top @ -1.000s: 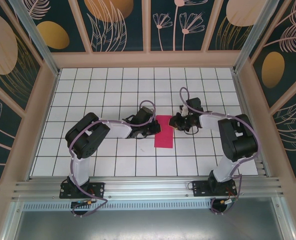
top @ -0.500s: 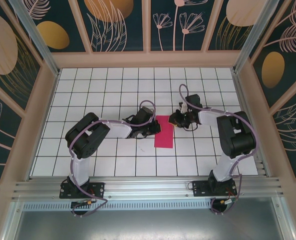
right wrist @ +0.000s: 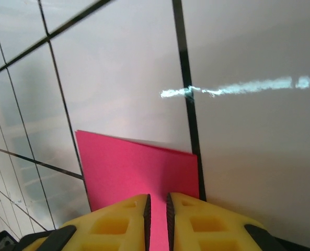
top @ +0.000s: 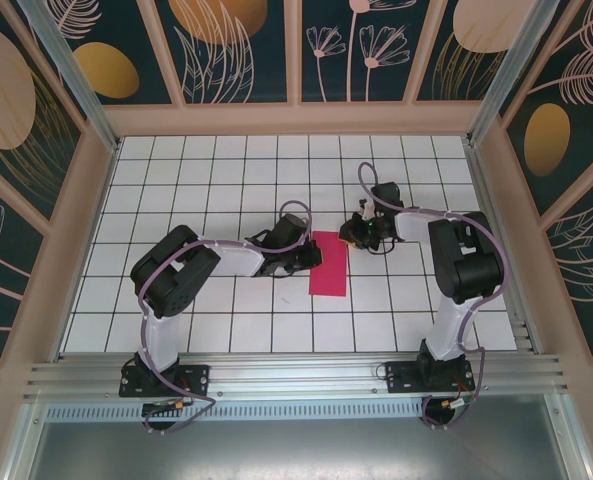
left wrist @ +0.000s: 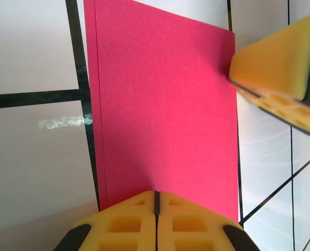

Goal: Fold a paper plane with a square sheet of paper (pick it up from the middle)
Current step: Fold the square sheet of paper in half at the center of the table.

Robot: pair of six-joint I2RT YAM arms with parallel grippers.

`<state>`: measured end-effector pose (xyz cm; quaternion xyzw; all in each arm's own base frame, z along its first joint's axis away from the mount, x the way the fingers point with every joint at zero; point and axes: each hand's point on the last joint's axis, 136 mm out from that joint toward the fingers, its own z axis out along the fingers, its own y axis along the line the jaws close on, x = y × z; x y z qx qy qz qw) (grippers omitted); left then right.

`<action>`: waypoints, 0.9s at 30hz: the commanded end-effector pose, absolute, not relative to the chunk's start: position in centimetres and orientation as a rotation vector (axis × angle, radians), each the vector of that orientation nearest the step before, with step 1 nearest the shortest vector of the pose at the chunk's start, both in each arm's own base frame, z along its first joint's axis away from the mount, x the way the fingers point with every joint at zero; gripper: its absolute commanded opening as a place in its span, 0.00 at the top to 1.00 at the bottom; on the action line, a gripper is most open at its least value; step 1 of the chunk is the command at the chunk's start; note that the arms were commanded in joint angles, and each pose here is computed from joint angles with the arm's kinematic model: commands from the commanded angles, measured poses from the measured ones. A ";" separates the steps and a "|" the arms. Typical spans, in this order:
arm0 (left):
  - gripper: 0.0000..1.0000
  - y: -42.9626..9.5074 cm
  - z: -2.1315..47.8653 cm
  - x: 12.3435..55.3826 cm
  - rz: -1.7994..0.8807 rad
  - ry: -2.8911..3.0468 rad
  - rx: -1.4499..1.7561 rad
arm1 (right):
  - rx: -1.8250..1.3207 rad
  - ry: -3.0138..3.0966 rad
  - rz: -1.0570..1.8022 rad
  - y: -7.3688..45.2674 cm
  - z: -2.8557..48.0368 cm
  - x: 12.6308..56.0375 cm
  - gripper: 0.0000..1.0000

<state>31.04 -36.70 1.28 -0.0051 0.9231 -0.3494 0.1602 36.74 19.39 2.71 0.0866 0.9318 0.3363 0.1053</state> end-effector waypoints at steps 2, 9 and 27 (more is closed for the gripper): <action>0.91 -31.5 -5.3 26.7 -0.686 2.915 -0.062 | 0.199 2.700 0.986 19.6 4.5 38.6 0.81; 0.91 -31.6 -5.1 26.8 -0.690 2.910 -0.063 | 0.262 2.767 0.989 19.4 1.0 37.6 0.82; 0.87 -32.5 -2.4 27.3 -0.772 2.854 -0.052 | 0.206 2.691 0.973 17.9 4.4 38.9 0.79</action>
